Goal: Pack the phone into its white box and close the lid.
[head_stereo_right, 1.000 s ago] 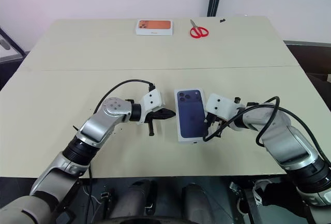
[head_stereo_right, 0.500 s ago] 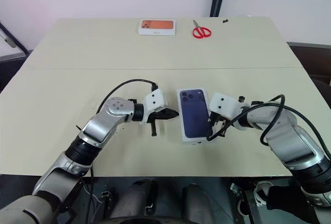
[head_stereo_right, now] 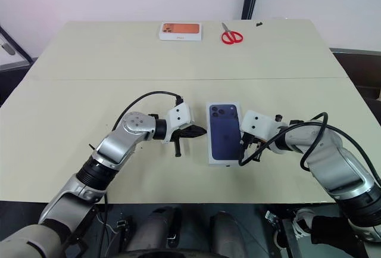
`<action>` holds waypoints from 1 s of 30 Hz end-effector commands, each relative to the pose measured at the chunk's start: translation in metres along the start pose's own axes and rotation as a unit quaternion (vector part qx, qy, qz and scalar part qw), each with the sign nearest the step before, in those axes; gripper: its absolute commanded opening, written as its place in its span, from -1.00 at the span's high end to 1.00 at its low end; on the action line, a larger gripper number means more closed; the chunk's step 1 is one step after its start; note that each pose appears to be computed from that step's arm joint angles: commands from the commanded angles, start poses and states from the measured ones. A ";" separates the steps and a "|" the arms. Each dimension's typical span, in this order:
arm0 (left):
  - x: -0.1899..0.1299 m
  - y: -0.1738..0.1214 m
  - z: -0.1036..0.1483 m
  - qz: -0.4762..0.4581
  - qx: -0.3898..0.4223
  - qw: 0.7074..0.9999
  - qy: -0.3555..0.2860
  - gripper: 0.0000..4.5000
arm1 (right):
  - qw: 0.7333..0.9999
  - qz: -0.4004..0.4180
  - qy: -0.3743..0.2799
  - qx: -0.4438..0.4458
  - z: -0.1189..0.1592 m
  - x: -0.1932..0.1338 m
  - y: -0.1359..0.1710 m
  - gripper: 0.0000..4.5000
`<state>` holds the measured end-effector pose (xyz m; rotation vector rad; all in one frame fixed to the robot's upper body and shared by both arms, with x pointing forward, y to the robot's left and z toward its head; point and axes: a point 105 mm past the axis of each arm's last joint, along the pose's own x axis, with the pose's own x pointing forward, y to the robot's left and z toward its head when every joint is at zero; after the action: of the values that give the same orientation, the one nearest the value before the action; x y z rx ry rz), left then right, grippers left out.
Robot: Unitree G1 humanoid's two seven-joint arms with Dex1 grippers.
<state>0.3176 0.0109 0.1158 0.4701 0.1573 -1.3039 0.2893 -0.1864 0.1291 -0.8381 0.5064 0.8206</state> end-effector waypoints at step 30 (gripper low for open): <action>-0.004 0.018 0.016 0.037 0.005 0.999 -0.033 1.00 | 0.997 -0.074 0.000 -0.009 -0.006 -0.037 -0.042 0.99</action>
<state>0.3246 0.0133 0.1125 0.4461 0.1683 -1.2667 0.3003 -0.2257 0.1498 -0.8739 0.5036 0.6878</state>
